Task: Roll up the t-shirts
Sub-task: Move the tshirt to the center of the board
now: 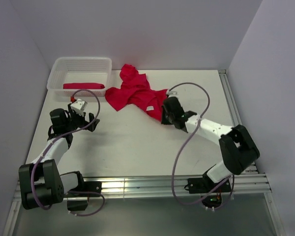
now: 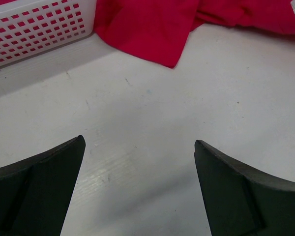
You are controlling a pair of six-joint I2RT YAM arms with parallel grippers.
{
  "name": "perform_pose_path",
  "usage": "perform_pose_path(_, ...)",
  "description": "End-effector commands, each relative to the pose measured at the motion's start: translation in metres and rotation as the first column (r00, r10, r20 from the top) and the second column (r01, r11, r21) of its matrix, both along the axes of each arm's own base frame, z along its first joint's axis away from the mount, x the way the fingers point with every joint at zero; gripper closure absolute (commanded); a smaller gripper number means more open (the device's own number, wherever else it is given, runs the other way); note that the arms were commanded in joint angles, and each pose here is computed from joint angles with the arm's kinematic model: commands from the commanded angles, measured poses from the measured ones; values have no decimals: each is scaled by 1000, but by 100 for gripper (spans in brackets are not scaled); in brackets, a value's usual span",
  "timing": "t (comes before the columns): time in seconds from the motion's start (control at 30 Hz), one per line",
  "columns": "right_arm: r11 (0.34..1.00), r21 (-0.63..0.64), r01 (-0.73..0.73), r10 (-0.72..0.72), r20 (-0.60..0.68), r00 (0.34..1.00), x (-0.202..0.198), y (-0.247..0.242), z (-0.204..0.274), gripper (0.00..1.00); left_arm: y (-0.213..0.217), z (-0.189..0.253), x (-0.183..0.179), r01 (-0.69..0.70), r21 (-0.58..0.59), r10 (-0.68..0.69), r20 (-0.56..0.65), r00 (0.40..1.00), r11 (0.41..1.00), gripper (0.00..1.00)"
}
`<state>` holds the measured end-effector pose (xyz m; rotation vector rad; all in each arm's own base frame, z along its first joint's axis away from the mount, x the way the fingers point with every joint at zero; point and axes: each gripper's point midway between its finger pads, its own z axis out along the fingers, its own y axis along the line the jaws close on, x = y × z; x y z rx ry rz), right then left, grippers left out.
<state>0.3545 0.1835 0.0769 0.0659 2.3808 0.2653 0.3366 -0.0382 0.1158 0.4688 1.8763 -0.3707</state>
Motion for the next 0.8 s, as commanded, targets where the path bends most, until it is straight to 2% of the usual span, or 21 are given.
perform_pose_path(0.0, 991, 34, -131, 133, -61, 989, -62, 33, -26, 100, -5, 14, 8, 34, 14, -35, 34, 999, 999, 0)
perform_pose_path(0.07, 975, 18, -221, 222, -110, 969, -100, 54, -40, 100, -8, 15, 7, 51, 9, -51, 31, 998, 999, 1)
perform_pose_path(0.17, 957, -102, -272, 243, -232, 942, -148, 49, -68, 100, -14, 13, 4, 81, 5, -81, 19, 997, 997, 1)
perform_pose_path(0.2, 951, -146, -274, 229, -267, 936, -160, 39, -74, 95, -15, 12, 3, 85, 6, -85, 16, 996, 996, 1)
perform_pose_path(0.27, 961, -90, -260, 235, -224, 946, -164, 47, -62, 85, -17, 11, 3, 88, 9, -88, 14, 996, 996, 0)
perform_pose_path(0.3, 965, -68, -252, 233, -209, 950, -165, 46, -57, 64, -18, 11, 3, 88, 10, -88, 13, 996, 996, 1)
perform_pose_path(0.37, 973, -17, -230, 227, -102, 969, -151, 55, -24, 50, -19, 12, 3, 91, 14, -91, 14, 996, 996, 1)
perform_pose_path(0.4, 969, -10, -245, 244, -62, 968, -145, 58, -12, 39, -19, 11, 3, 91, 14, -91, 11, 996, 996, 0)
perform_pose_path(0.43, 965, 5, -261, 261, -29, 965, -140, 64, -1, 37, -20, 10, 2, 95, 15, -95, 5, 995, 995, 1)
perform_pose_path(0.5, 958, 12, -285, 285, 33, 958, -121, 78, 21, 36, -21, 11, 1, 99, 17, -99, 8, 995, 995, 0)
perform_pose_path(0.53, 959, -18, -283, 284, 14, 959, -113, 81, 14, 36, -22, 10, 1, 102, 16, -102, 7, 995, 995, 1)
perform_pose_path(0.57, 960, -19, -278, 278, 36, 960, -99, 91, 28, 37, -22, 10, 1, 106, 22, -106, 10, 994, 994, 1)
perform_pose_path(0.63, 955, -35, -296, 296, -6, 955, -81, 96, 15, 43, -22, 7, 1, 109, 24, -109, 0, 994, 994, 0)
perform_pose_path(0.7, 926, 71, -370, 370, 4, 929, -68, 121, 21, 50, -22, 3, 2, 104, 27, -104, -18, 994, 994, 1)
perform_pose_path(0.73, 939, 73, -337, 340, -35, 940, -51, 114, 4, 50, -22, 3, 5, 100, 26, -100, -19, 995, 995, 1)
perform_pose_path(0.77, 941, 85, -329, 332, -21, 943, -35, 118, 10, 51, -22, 4, 6, 88, 18, -87, -24, 996, 996, 1)
